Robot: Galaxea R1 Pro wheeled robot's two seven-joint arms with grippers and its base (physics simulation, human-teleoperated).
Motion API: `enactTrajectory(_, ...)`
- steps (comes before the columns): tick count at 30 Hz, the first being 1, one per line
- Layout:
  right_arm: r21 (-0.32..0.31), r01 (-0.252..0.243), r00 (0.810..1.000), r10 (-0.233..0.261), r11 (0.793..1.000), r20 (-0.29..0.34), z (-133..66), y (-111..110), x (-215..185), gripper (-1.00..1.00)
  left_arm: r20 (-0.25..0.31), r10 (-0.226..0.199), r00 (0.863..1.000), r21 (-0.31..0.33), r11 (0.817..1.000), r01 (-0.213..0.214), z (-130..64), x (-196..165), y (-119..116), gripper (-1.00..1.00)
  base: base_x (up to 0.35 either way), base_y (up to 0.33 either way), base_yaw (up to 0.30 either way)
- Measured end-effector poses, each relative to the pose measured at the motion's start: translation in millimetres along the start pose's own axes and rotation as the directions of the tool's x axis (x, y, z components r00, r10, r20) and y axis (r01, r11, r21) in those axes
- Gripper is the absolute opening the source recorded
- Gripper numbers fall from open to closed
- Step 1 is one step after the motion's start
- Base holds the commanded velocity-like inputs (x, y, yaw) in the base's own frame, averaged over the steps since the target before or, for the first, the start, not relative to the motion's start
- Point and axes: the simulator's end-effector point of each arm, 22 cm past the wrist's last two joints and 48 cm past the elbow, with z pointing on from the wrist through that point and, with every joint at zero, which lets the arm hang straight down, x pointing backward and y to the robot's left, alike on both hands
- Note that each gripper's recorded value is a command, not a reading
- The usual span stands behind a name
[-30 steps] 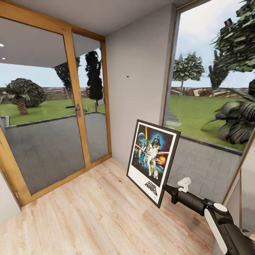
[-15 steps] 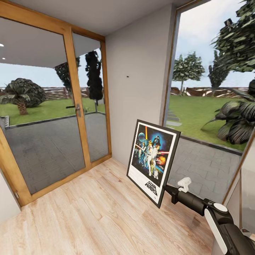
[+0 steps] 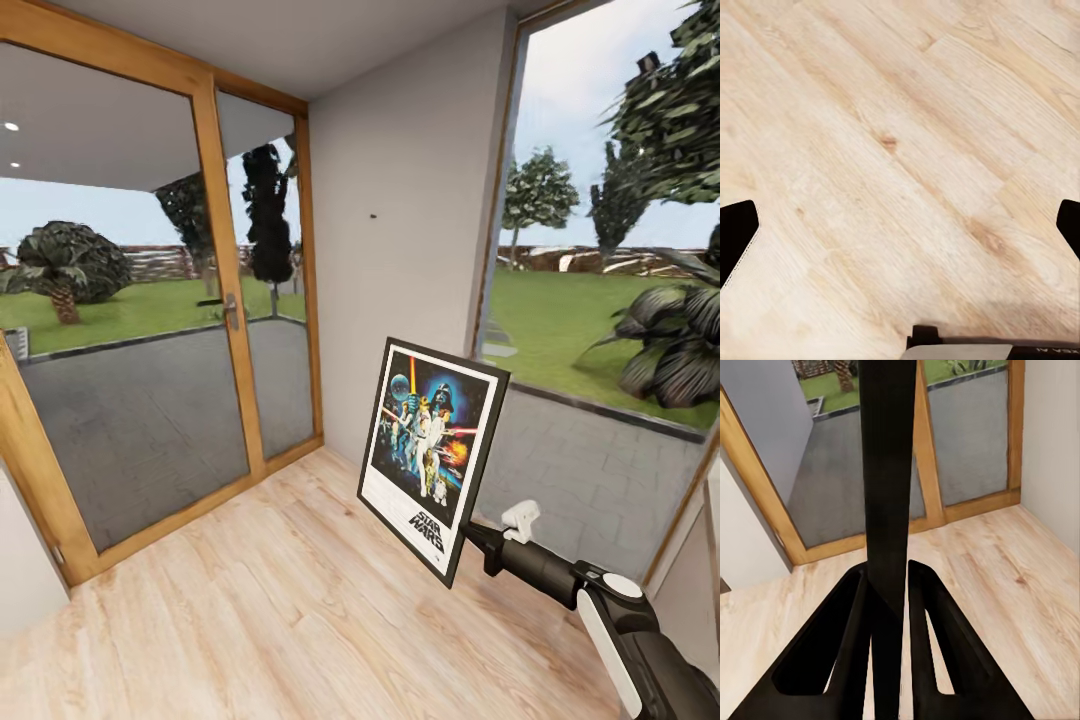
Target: Pick up the poster from the kitchen countertop and hang it on one of the wall nails in the kitchen.
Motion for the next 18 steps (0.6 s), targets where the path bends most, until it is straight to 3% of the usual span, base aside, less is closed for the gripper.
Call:
enactTrajectory(5, -0.001, 0.000, 1.000, 0.000, 1.000, 0.000, 0.2, 0.3, 0.1, -1.00, 0.000, 0.000, 1.000, 0.001, 1.000, 0.000, 0.0, 0.0, -0.1, 1.00, 0.079, 0.284, -0.022)
enactTrajectory(18, 0.000, 0.000, 1.000, 0.000, 1.000, 0.000, 0.0, 0.4, 0.1, -1.00, 0.000, -0.002, 1.000, -0.001, 1.000, 0.002, 0.0, -0.1, 0.4, 1.00, 0.126, 0.286, -0.250)
